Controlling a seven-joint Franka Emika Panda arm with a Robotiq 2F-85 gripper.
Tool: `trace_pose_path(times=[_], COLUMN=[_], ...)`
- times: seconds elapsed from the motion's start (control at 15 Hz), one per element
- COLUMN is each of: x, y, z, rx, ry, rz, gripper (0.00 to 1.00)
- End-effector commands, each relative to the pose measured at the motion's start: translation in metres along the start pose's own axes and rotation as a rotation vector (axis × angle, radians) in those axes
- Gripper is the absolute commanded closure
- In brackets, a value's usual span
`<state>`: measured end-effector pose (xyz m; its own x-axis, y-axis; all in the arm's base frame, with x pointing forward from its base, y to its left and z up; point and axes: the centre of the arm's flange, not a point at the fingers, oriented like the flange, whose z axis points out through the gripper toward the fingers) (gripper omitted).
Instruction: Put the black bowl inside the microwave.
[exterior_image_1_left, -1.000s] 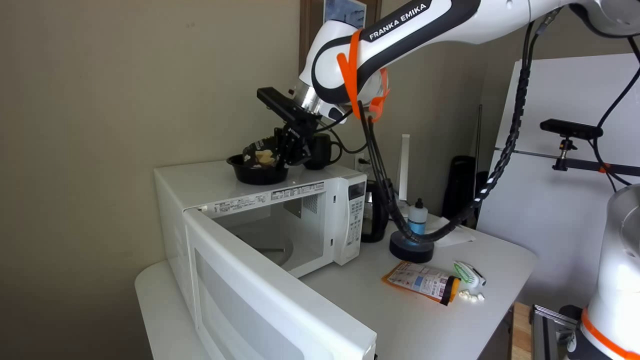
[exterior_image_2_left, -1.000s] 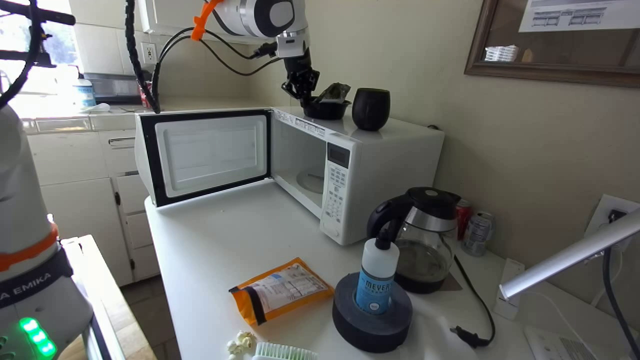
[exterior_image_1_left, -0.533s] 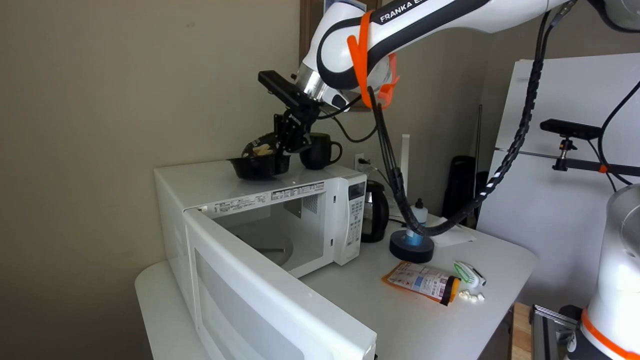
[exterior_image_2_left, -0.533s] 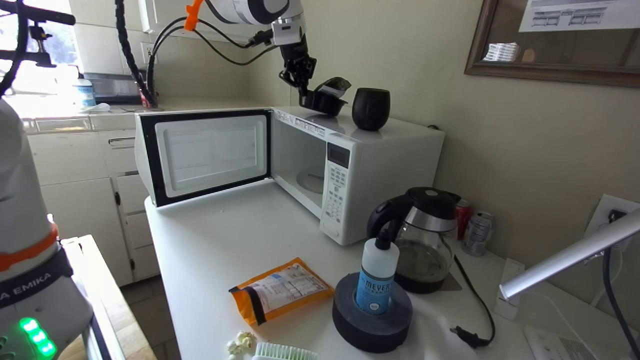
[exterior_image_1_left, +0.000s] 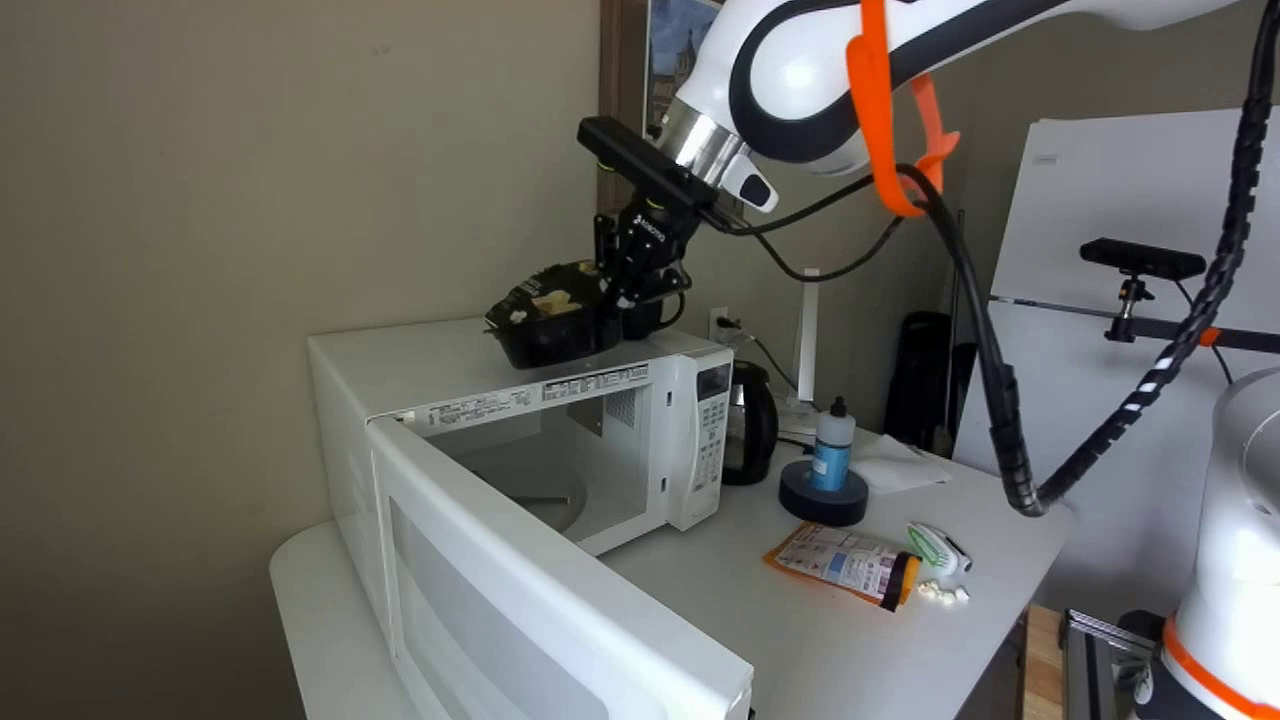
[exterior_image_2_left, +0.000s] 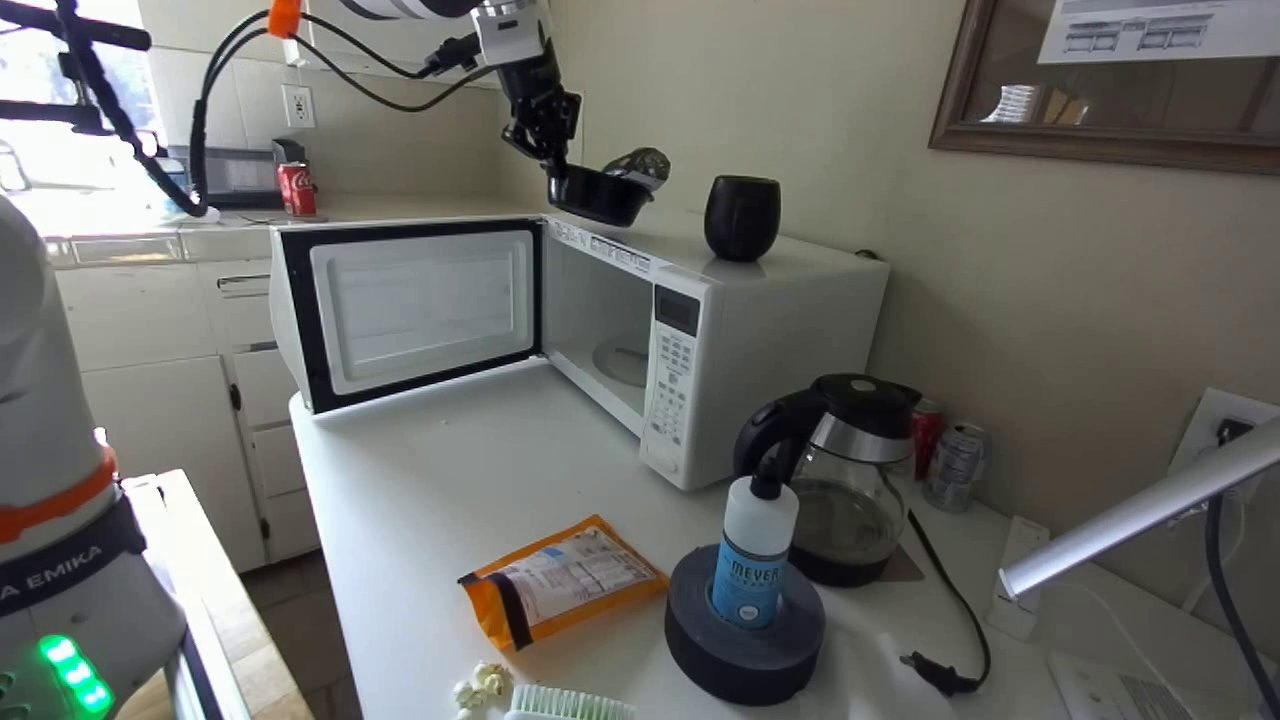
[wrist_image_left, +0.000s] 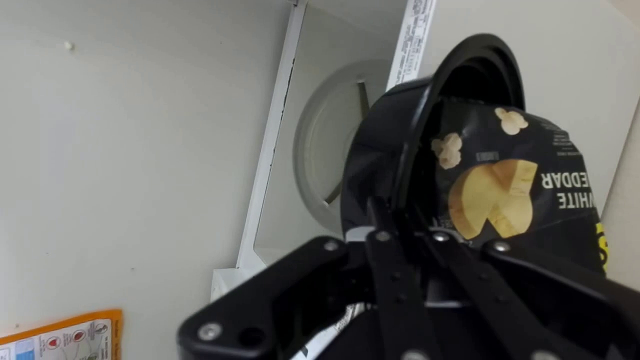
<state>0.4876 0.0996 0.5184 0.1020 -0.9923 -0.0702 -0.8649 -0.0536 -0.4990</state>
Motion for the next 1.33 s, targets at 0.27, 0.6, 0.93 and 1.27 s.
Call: trace_pose_path(times=[0.27,0.6,0.93,1.27], x=[-0.016,-0.021,-0.021,-0.011], y=[0.112,0.158,0.165,0.163], z=[-0.042,-0.044,-0.025,0.016], rx=[0.090,0.043,-0.059,-0.137], ry=[-0.001,-0.002,0.025,0.033], rz=[-0.027,0.009,0.046,0.100], gripper=[0.98,0.98,0.98,0.98])
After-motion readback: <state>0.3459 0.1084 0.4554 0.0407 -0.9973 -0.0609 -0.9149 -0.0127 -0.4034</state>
